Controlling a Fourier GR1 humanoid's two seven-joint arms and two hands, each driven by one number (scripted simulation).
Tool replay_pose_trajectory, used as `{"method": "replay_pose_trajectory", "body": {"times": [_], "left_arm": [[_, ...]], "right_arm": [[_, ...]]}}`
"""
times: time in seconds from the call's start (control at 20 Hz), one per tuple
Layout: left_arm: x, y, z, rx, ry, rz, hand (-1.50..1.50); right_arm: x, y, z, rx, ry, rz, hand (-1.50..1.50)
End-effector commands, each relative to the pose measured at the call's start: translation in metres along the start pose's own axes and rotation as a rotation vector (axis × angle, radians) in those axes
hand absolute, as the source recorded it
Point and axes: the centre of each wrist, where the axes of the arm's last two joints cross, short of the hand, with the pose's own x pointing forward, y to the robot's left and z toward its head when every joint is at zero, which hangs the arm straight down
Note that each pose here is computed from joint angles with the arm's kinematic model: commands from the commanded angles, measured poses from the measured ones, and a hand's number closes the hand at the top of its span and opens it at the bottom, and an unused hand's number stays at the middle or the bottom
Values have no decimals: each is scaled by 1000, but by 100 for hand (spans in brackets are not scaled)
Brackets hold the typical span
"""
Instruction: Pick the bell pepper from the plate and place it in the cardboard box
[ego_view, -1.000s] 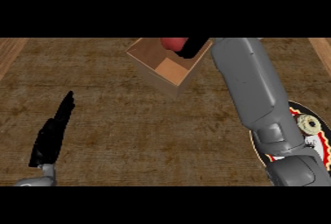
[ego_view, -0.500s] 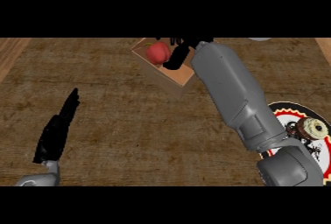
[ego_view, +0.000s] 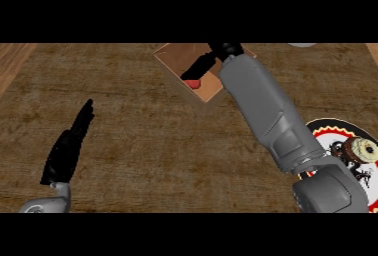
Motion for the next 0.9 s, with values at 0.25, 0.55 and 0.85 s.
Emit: {"method": "replay_pose_trajectory", "body": {"times": [0.25,0.55,0.85], "left_arm": [[4,-10,-4,17,-3,23,0],[-8,19,-1,28,21,2,0],[-2,5,3,23,-2,3,0]], "right_arm": [[-14,-48,1,-247,-31,-402,-150],[-61,-100,22,-392,20,-523,-150],[-114,-165,63,-520,49,-545,-150]]}}
